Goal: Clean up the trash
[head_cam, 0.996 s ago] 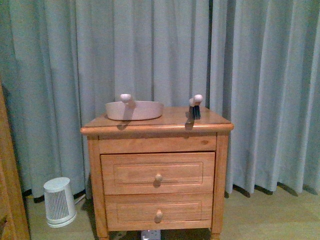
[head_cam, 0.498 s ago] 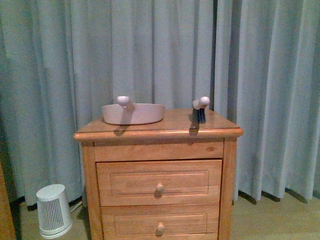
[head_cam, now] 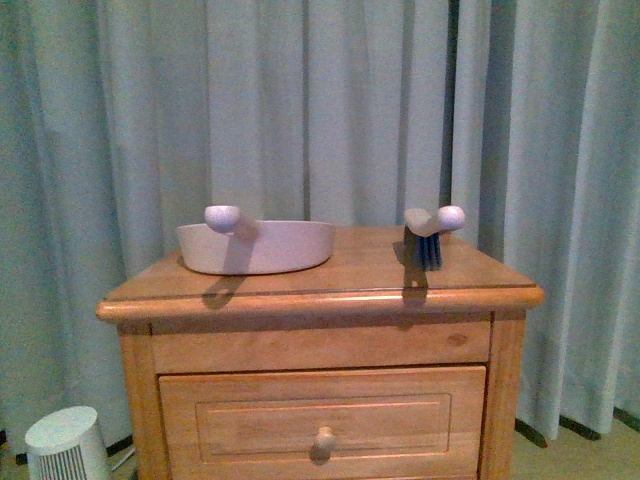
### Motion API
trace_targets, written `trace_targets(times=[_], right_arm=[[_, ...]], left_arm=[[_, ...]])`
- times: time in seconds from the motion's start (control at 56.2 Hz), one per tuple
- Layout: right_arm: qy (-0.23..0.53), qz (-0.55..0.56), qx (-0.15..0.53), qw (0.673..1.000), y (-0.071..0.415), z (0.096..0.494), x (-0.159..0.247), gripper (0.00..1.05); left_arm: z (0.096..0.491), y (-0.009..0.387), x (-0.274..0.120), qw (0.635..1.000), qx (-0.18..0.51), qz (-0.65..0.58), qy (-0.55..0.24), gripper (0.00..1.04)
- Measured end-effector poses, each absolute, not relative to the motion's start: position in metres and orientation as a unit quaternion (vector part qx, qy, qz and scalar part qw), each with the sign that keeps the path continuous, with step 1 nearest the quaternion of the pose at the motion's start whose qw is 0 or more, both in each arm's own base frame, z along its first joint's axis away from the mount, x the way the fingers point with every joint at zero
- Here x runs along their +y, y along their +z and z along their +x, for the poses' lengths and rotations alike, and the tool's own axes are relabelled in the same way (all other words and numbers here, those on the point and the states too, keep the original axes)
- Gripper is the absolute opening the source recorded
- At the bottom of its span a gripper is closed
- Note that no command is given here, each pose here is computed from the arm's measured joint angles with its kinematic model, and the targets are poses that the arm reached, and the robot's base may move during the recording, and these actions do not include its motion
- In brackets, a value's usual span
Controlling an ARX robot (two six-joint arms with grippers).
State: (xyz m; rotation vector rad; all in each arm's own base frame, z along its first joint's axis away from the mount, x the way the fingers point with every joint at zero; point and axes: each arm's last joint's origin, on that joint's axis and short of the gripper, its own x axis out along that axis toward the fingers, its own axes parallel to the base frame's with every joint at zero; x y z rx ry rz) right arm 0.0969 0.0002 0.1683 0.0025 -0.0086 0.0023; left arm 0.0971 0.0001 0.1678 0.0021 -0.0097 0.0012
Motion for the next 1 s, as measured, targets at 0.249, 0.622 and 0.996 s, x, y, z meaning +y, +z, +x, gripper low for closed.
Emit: trace_targets(times=[0.249,0.622,0.996], right_arm=[[0.001,0.001,-0.004,1.0,0.1683,0.0969,0.0002,0.97],[0.001,0.001,-0.004,1.0,0.1683,0.0969,0.0001,0.97],[0.001,0.001,-0.004,1.0,0.1683,0.0969,0.0002,0.97]], left_arm=[[0.0971,0.1678,0.0001,1.0,-0.005,0.001,0.001,0.97],[0.0971,0.1679,0.0001,1.0,-0.005,0.001,0.001,0.97],[0.0971,0.1678,0.0001,1.0,-0.005,0.001,0.0,0.97]])
